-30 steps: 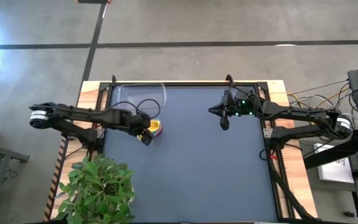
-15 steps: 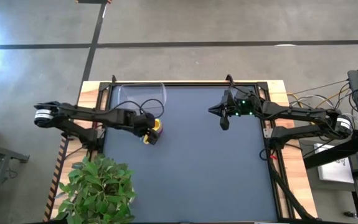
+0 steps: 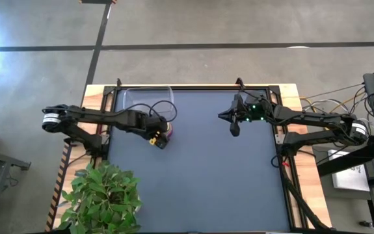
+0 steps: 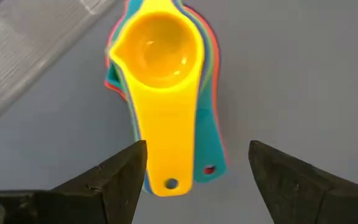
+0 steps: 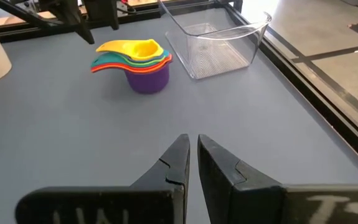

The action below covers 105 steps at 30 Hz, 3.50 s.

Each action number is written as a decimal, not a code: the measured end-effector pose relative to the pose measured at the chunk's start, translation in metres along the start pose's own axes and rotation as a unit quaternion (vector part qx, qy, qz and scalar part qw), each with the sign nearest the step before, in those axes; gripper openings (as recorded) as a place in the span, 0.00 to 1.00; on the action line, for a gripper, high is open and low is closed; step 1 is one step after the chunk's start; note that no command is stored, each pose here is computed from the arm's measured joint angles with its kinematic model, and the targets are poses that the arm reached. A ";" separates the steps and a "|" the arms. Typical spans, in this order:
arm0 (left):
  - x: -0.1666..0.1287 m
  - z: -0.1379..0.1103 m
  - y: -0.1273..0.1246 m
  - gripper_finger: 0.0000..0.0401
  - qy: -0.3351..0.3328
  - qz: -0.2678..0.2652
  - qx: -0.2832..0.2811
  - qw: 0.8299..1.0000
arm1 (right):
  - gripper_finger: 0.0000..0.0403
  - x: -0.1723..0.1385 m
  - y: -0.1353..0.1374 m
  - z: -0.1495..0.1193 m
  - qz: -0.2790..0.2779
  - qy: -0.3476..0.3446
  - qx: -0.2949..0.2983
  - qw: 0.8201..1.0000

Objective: Nest measuring cups in basket
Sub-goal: Adjust the nested measuring cups

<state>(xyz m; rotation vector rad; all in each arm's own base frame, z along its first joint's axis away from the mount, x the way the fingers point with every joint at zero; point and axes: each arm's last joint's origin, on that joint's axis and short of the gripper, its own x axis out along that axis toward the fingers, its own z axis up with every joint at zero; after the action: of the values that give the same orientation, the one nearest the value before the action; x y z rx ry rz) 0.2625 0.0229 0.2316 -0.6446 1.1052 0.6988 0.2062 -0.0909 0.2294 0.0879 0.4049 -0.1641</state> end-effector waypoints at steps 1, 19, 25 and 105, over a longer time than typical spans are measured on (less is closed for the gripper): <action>0.000 0.000 0.000 0.66 -0.001 0.005 0.000 1.000 | 0.06 0.000 0.000 0.000 0.000 0.000 0.000 1.000; 0.023 -0.013 0.010 0.66 0.022 -0.004 0.032 0.999 | 0.06 0.000 0.000 0.000 0.000 0.000 -0.004 1.000; 0.027 -0.015 0.012 0.66 0.024 -0.001 0.029 0.999 | 0.06 0.000 0.000 0.000 0.000 0.000 -0.003 1.000; 0.036 -0.002 0.024 0.66 0.004 -0.095 -0.014 0.995 | 0.06 0.000 0.000 -0.002 0.001 0.009 0.003 1.000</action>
<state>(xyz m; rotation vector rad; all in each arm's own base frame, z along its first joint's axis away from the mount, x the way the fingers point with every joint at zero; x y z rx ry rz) 0.2530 0.0428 0.1947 -0.7659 1.0266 0.5481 0.2055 -0.0906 0.2278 0.0958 0.4216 -0.1636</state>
